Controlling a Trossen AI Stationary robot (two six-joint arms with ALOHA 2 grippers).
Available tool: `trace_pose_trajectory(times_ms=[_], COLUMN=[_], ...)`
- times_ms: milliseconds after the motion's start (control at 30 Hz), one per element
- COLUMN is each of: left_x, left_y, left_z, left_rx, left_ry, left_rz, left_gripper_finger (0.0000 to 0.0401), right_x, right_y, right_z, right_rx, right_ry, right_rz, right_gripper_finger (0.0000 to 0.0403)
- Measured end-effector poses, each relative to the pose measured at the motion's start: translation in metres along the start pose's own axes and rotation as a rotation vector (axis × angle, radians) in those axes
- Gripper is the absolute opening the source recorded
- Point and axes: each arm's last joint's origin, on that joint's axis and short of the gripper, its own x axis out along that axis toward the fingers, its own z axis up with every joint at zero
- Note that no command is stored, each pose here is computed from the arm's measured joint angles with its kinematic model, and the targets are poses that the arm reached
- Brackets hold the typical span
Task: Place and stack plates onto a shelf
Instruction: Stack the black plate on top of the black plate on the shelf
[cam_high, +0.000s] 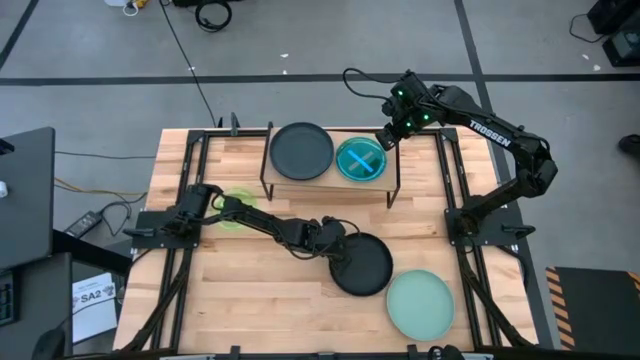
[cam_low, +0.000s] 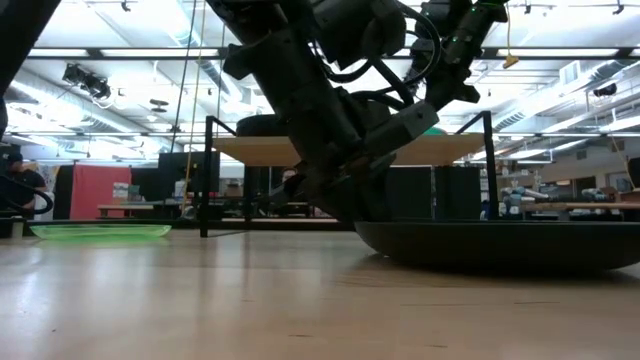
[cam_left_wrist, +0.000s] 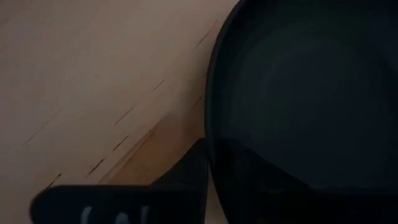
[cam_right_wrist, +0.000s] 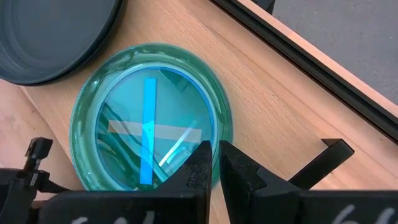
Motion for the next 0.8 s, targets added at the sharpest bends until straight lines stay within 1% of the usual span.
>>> trace_pose_trajectory(times_ms=[167, 300, 500, 667, 700, 800], left_x=[0.0, -0.006, -0.029, -0.052, -0.056, -0.067], left_y=[0.0, -0.001, -0.001, -0.001, 0.0, 0.003], left_z=[0.0, 0.002, 0.011, 0.022, 0.023, 0.028], left_rx=[0.0, 0.004, 0.035, 0.061, 0.063, 0.076], left_ry=[0.0, 0.014, 0.013, -0.014, -0.006, -0.009], left_rz=[0.0, -0.017, -0.018, -0.041, -0.032, -0.027], left_gripper_finger=[0.0044, 0.0042, 0.0038, 0.002, 0.0017, 0.0016], right_x=[0.0, 0.0, 0.0, -0.002, -0.003, -0.008], right_y=[0.0, 0.0, -0.001, 0.001, 0.001, 0.005], right_z=[0.0, 0.0, -0.003, -0.008, -0.01, -0.015], right_rx=[0.0, -0.002, -0.029, -0.04, -0.042, -0.056], right_ry=[0.0, 0.001, 0.027, 0.071, 0.08, 0.089], right_rz=[0.0, 0.0, -0.005, -0.01, -0.012, -0.014], right_gripper_finger=[0.0037, 0.0037, 0.0037, 0.0037, 0.0037, 0.0037])
